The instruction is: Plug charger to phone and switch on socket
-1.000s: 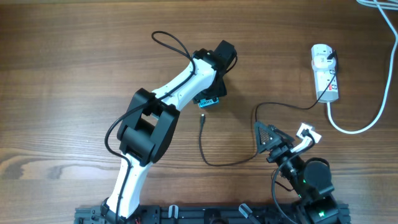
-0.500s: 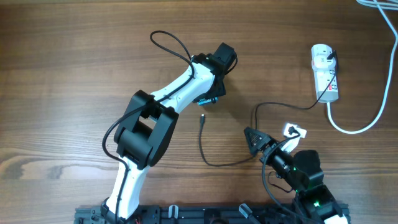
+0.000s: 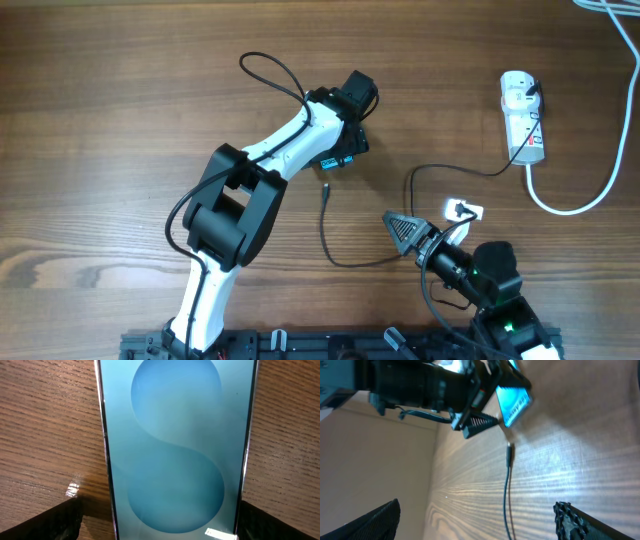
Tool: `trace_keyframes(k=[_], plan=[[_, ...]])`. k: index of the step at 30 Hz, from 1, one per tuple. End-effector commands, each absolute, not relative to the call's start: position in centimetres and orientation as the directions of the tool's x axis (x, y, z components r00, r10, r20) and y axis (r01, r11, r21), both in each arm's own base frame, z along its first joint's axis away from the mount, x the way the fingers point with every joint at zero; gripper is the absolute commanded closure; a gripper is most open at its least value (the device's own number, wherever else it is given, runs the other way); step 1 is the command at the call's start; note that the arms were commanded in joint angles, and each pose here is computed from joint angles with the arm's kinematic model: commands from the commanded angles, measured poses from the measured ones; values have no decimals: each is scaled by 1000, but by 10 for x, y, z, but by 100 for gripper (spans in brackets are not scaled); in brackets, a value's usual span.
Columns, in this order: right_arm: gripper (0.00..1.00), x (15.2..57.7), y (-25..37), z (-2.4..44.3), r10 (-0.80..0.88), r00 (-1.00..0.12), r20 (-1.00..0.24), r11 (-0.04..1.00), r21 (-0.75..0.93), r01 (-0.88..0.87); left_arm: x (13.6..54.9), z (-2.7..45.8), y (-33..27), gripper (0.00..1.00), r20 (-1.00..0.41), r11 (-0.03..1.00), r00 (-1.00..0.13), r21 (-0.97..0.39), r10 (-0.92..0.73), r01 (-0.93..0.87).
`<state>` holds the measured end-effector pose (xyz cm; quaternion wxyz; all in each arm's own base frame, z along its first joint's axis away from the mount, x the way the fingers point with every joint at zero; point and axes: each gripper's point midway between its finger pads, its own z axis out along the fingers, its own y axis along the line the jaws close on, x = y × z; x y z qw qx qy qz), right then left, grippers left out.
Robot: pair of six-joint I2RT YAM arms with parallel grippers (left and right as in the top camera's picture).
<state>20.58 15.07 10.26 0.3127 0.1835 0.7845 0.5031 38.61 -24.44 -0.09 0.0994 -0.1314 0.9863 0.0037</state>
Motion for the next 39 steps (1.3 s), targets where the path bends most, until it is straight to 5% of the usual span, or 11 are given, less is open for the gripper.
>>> trace_keyframes(k=[1,18,39], plan=[[0,201,153,96,624,-759,-186,364,929,72,374,-24,-239,0,-124,935,-927,-12,-353,-354],[0,195,164,112,493,-777,-392,435,884,-170,398,-21,-250,0,-70,901,-909,-183,-412,-394],[0,194,171,134,462,-750,-474,406,865,-296,387,-25,-225,1,-93,891,-886,-54,-454,-451]])
